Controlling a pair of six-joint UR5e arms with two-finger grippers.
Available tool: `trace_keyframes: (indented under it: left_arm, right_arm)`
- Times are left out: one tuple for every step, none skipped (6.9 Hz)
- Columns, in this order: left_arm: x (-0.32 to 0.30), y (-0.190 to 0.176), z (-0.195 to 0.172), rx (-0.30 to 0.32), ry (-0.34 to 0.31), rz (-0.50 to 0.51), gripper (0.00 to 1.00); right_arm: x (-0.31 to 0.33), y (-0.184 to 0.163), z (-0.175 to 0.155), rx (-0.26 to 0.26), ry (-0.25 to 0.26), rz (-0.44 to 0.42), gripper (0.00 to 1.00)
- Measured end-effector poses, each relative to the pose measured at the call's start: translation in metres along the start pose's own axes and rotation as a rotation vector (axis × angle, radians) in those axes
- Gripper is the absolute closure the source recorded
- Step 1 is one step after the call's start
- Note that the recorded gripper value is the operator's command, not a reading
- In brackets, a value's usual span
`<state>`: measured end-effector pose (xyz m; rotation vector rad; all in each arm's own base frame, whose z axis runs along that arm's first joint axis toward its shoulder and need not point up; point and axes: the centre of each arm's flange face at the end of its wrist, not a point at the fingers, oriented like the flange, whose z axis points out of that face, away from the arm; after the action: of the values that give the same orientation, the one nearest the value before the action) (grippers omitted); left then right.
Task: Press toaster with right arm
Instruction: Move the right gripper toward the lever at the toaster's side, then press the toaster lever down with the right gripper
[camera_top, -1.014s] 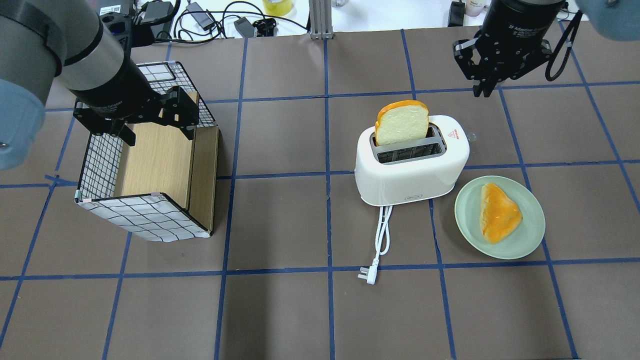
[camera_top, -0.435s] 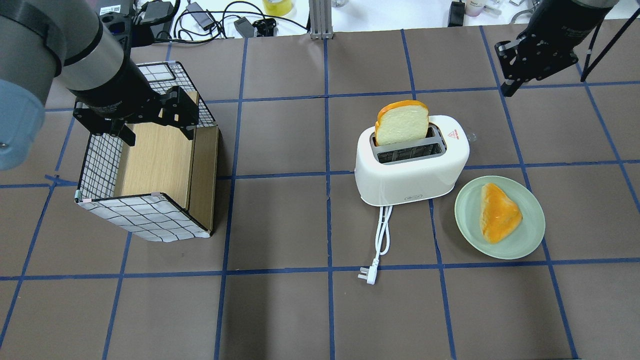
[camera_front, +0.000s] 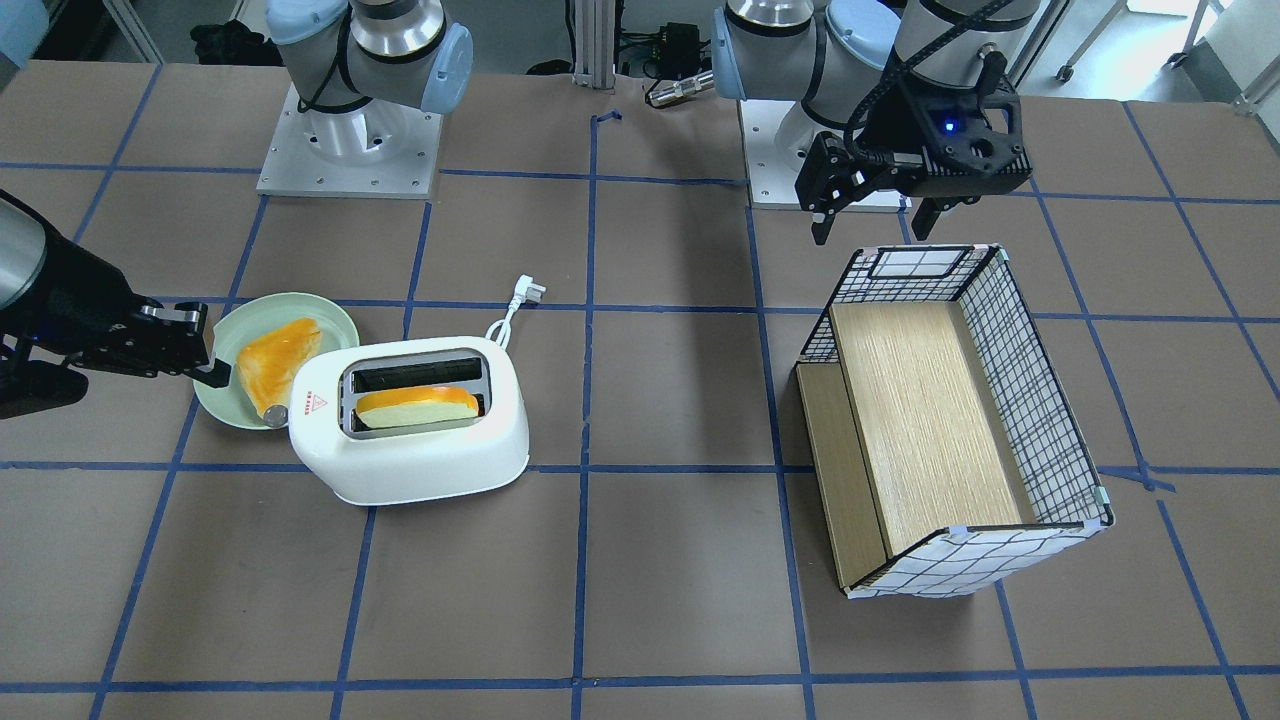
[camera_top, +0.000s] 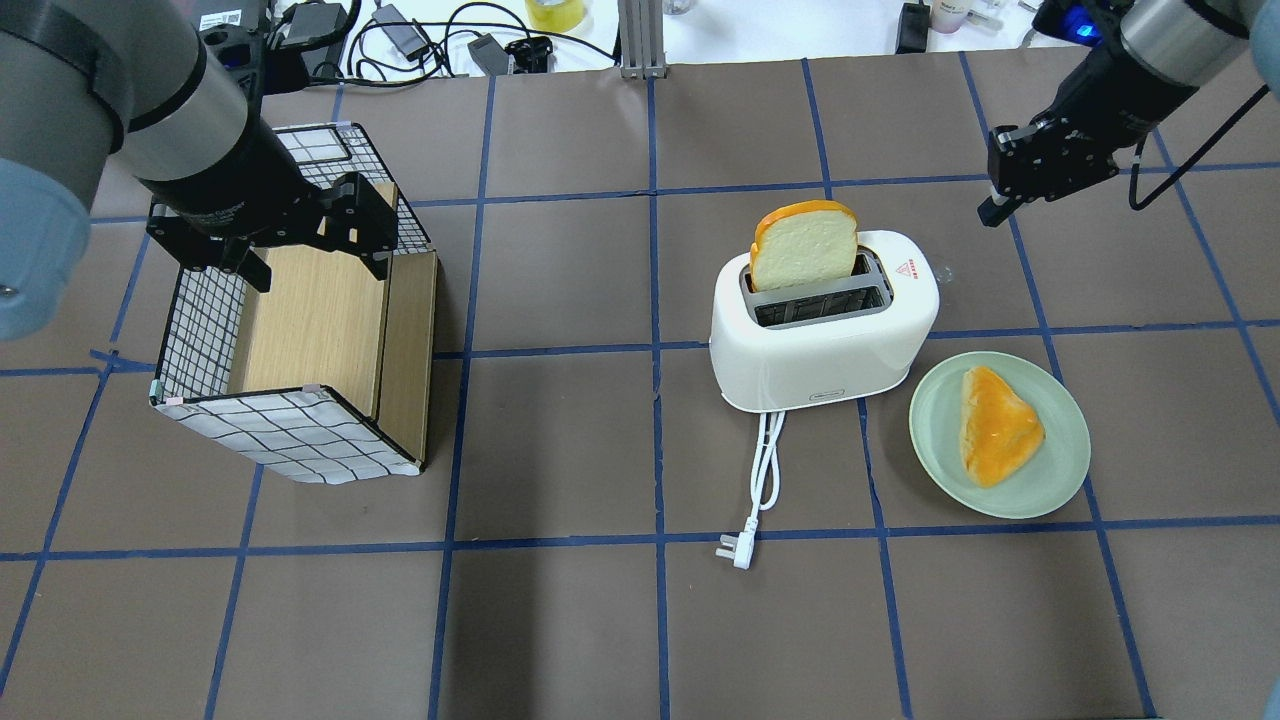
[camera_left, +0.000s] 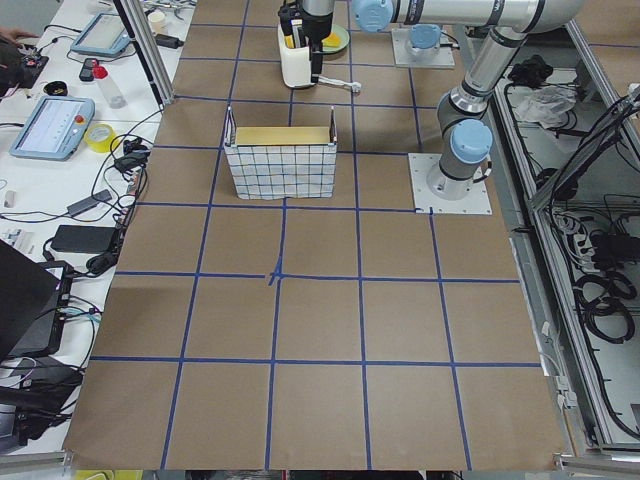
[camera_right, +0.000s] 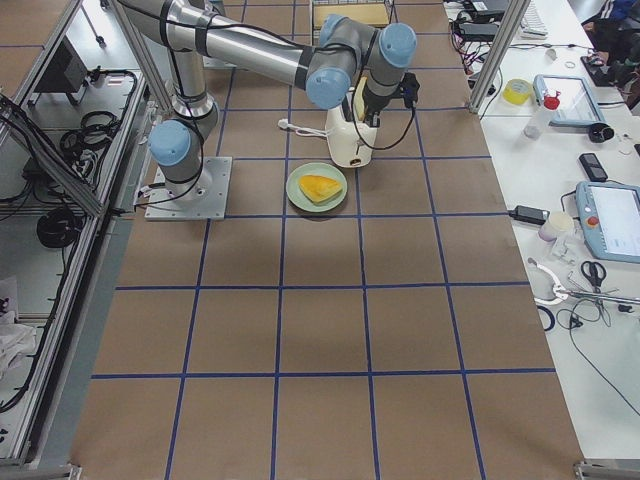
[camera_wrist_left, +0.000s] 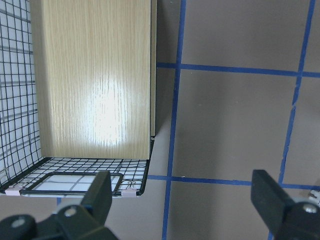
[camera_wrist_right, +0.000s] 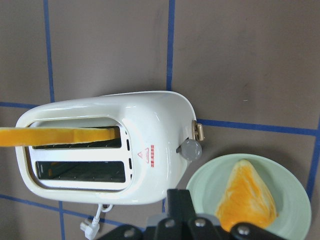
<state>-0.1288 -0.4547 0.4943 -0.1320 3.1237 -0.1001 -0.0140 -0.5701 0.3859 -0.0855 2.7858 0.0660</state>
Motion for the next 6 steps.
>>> trace_keyframes:
  left_arm:
    - [0.000,0.000,0.000,0.000,0.000,0.000,0.00]
    - [0.000,0.000,0.000,0.000,0.000,0.000,0.00]
    - [0.000,0.000,0.000,0.000,0.000,0.000,0.00]
    - [0.000,0.000,0.000,0.000,0.000,0.000,0.00]
    - [0.000,0.000,0.000,0.000,0.000,0.000,0.00]
    - [0.000,0.000,0.000,0.000,0.000,0.000,0.00]
  right_arm:
    - [0.014,0.003,0.021,0.013,-0.024,-0.002,1.00]
    - [0.020,0.006,0.036,0.015,-0.046,0.000,1.00]
    - [0.024,0.005,0.047,0.015,-0.061,0.002,1.00]
    - [0.028,0.002,0.054,0.019,-0.071,0.003,1.00]
    - [0.029,0.000,0.058,0.023,-0.080,0.003,1.00]
    - [0.030,-0.002,0.061,0.022,-0.086,0.004,1.00]
